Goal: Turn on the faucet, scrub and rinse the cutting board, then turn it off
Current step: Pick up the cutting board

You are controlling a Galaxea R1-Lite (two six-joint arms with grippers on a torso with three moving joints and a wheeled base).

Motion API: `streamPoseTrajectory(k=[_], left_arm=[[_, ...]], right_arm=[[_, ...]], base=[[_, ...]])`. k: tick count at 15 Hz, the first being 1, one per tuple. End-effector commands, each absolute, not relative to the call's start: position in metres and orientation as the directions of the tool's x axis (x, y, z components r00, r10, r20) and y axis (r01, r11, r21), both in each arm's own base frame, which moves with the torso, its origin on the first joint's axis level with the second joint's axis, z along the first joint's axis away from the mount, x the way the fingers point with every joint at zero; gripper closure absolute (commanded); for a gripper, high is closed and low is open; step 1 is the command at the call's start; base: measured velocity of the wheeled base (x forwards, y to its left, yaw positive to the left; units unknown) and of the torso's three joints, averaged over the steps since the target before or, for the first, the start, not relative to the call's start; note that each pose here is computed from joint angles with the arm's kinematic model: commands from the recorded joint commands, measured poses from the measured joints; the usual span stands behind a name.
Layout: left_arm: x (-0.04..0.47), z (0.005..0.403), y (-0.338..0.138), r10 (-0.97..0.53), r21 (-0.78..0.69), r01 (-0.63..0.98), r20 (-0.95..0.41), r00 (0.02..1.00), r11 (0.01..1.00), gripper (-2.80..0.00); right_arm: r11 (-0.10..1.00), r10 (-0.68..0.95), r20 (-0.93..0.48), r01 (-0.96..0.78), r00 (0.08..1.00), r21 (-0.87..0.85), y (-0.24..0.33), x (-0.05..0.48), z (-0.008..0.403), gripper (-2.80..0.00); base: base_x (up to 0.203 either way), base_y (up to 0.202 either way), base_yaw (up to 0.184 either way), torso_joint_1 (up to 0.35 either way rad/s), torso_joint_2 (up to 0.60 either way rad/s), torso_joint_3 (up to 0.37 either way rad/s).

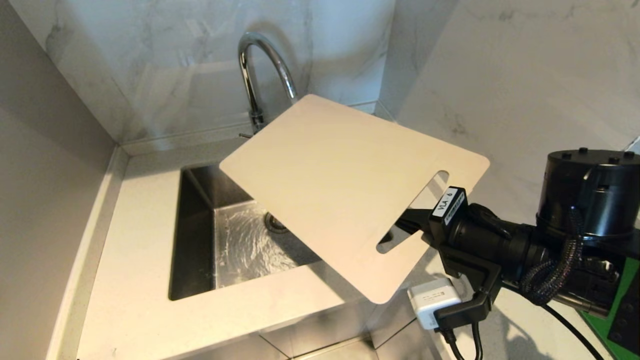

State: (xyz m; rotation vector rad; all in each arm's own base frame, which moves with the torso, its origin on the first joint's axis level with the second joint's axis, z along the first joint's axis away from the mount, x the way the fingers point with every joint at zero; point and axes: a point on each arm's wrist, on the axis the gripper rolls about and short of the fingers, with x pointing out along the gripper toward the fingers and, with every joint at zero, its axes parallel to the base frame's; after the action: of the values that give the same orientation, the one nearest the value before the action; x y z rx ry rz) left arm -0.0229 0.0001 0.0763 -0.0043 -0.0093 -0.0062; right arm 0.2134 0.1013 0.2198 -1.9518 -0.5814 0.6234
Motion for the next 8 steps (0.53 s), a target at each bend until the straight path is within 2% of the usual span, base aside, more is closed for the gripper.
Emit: streamPoseTrajectory(k=[1, 4, 8], left_arm=[[-0.023, 0.076, 0.000, -0.006, -0.005, 0.006, 0.008, 1.000, 1.000, 0.00], [-0.023, 0.076, 0.000, -0.006, -0.005, 0.006, 0.008, 1.000, 1.000, 0.00], [-0.023, 0.076, 0.000, -0.006, -0.005, 0.006, 0.008, 1.000, 1.000, 0.00]], right_arm=[[-0.462, 0.643, -0.232, 0.128, 0.730, -0.878, 0.099, 0.221, 0.212, 0.00], [-0.477, 0.710, -0.340, 0.066, 0.616, -0.877, 0.102, 0.223, 0.196, 0.00], [-0.497, 0.756, -0.400, 0.055, 0.518, -0.866, 0.107, 0.229, 0.185, 0.00]], base=[[0.000, 0.000, 0.000, 0.000, 0.00, 0.000], [0.000, 0.000, 0.000, 0.000, 0.00, 0.000], [0.000, 0.000, 0.000, 0.000, 0.00, 0.000]])
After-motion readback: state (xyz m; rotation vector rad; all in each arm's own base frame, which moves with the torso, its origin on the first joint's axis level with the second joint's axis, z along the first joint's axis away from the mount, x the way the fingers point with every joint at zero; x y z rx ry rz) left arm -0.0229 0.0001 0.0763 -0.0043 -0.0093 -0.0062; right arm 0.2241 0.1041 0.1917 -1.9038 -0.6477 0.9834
